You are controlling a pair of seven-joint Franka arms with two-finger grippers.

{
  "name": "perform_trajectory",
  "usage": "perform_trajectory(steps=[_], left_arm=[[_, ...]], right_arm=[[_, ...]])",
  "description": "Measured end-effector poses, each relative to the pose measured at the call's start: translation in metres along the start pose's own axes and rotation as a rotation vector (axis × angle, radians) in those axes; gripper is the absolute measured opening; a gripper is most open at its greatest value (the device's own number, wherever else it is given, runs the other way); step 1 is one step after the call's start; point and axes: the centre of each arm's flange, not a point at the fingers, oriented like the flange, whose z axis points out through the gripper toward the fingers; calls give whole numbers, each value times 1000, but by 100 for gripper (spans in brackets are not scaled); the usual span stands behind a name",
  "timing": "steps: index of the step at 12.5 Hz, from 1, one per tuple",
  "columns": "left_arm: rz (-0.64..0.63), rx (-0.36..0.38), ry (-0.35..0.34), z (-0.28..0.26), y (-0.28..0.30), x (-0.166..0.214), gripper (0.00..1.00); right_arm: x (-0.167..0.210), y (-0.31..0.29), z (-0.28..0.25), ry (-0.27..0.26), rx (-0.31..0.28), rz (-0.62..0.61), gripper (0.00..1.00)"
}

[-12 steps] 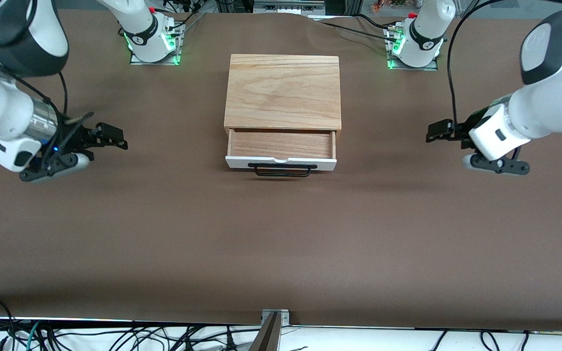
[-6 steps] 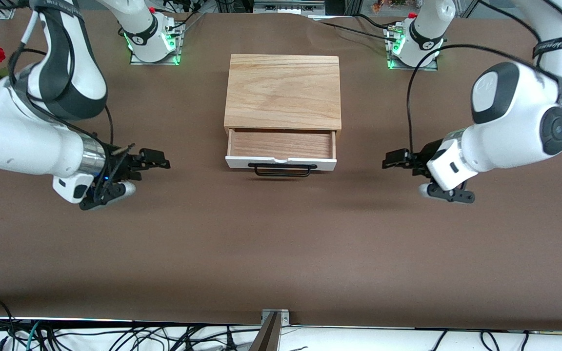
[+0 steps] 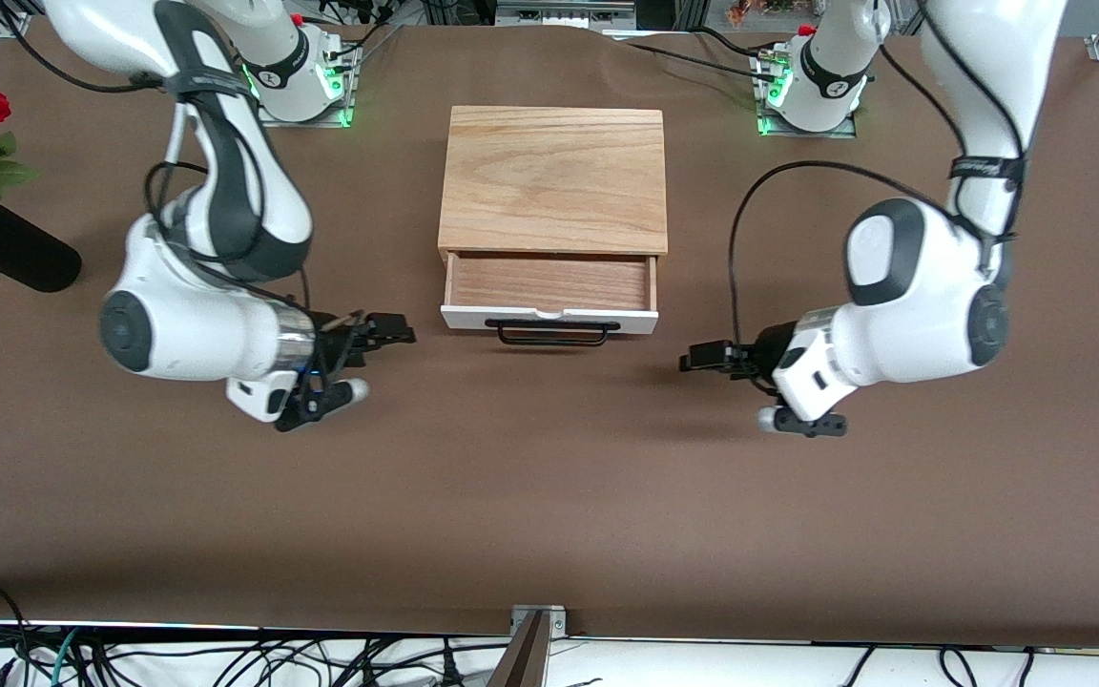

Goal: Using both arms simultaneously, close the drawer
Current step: 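Bring both grippers against the white drawer front beside the black handle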

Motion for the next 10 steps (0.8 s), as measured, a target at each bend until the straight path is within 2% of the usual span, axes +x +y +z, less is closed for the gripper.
perform_trajectory(steps=[2, 4, 6, 10], left_arm=[[37, 8, -30, 48, 27, -10, 100], [43, -12, -74, 84, 45, -21, 100], [34, -32, -94, 98, 51, -25, 100], [31, -31, -105, 103, 49, -26, 100]], right_arm=[[8, -3, 23, 11, 40, 17, 100], [14, 6, 42, 16, 44, 35, 100], [20, 11, 61, 29, 43, 44, 100], [18, -15, 103, -14, 41, 19, 100]])
